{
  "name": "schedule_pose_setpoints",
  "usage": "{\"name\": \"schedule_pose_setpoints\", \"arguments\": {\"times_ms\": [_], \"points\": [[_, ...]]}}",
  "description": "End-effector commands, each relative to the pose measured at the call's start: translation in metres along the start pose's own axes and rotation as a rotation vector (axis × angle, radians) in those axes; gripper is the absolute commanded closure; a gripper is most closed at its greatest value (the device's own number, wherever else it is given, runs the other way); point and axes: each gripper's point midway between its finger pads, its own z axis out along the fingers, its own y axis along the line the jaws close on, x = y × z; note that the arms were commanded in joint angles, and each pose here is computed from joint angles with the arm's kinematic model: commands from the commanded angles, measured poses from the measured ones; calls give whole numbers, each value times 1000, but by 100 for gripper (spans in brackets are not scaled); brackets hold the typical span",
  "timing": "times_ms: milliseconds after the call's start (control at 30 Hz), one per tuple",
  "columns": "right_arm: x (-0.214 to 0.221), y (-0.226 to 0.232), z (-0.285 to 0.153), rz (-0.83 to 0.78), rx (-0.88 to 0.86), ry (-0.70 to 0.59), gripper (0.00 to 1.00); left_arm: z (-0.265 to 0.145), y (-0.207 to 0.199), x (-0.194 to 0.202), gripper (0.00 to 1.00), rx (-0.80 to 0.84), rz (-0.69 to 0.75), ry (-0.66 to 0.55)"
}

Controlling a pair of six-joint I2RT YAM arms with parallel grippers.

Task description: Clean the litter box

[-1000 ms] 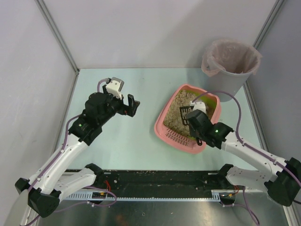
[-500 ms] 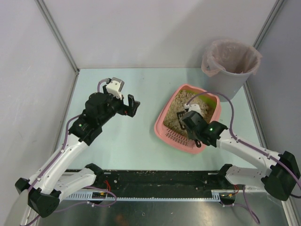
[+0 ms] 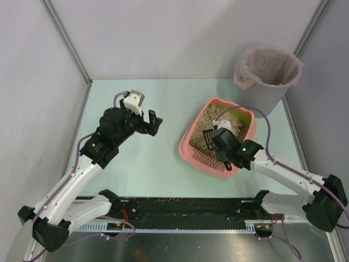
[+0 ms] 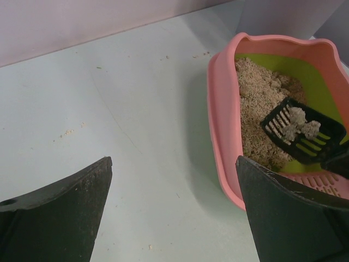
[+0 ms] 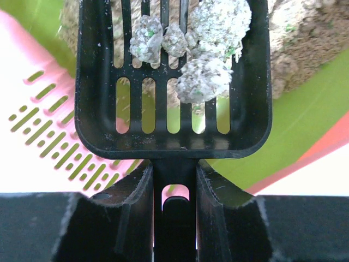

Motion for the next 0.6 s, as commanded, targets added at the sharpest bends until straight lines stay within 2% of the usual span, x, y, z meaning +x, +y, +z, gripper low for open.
{"name": "schedule_pose_setpoints", "arguments": {"times_ms": [0,333,567], "points": [[-34,-24,-22,109,17,-112,100,1,-4,-4,0,20,5,-21],[-25,-16,-16,111,-9,-61,100,3,-2,-2,0,11,11,-16],[-30,-28,-30,153,-4,-45,100,3,-2,-1,0,8,11,-13]]}}
